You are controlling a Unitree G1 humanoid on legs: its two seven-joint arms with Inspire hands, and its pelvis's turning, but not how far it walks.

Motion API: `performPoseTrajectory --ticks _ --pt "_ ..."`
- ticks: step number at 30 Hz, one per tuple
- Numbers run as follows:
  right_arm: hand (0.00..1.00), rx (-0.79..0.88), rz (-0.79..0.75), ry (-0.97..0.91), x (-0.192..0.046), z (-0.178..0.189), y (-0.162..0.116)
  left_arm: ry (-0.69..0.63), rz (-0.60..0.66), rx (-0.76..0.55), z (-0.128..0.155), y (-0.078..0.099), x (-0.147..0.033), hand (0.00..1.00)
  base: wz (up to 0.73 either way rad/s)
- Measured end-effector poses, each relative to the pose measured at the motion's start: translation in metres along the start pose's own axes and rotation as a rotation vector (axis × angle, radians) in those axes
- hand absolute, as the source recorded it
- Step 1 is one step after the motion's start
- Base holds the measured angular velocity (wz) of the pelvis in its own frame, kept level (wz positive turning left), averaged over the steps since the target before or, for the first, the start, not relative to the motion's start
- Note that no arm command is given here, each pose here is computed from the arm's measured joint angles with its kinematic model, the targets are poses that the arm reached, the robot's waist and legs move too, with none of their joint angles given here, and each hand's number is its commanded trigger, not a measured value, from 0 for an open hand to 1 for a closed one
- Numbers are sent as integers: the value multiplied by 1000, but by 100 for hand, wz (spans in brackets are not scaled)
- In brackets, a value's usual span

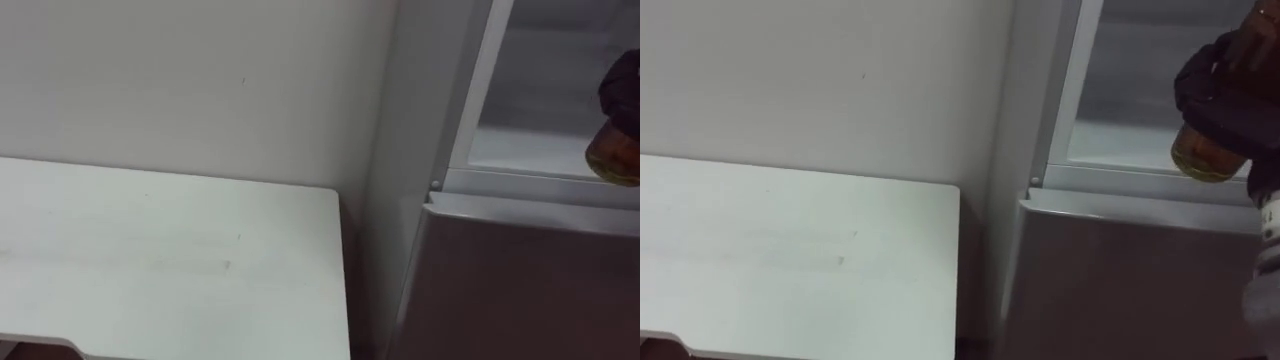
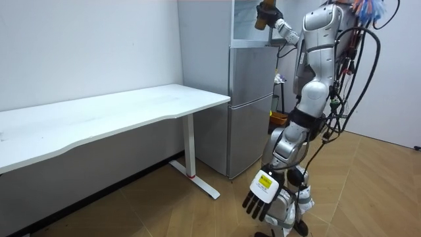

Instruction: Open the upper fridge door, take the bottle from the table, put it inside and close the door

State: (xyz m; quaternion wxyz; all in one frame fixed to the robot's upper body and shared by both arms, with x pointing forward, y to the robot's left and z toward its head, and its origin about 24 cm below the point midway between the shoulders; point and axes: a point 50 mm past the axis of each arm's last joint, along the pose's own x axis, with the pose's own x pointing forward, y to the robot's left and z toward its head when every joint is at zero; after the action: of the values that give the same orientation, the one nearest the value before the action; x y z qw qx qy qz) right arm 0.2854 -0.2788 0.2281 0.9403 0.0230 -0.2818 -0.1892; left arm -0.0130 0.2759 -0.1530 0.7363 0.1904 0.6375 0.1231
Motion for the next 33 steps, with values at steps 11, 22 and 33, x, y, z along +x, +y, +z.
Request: performPoseTrajectory --ticks 11,22,33 --pt "100 -13 -154 127 2 -28 -20 34 16 11 -14 6 -2 0 3" --pt "100 -83 -279 174 20 -38 -26 16 32 -23 -12 16 -3 0 9" --pt "100 -130 -401 182 42 -34 -38 -25 64 -14 -3 28 -2 0 7"
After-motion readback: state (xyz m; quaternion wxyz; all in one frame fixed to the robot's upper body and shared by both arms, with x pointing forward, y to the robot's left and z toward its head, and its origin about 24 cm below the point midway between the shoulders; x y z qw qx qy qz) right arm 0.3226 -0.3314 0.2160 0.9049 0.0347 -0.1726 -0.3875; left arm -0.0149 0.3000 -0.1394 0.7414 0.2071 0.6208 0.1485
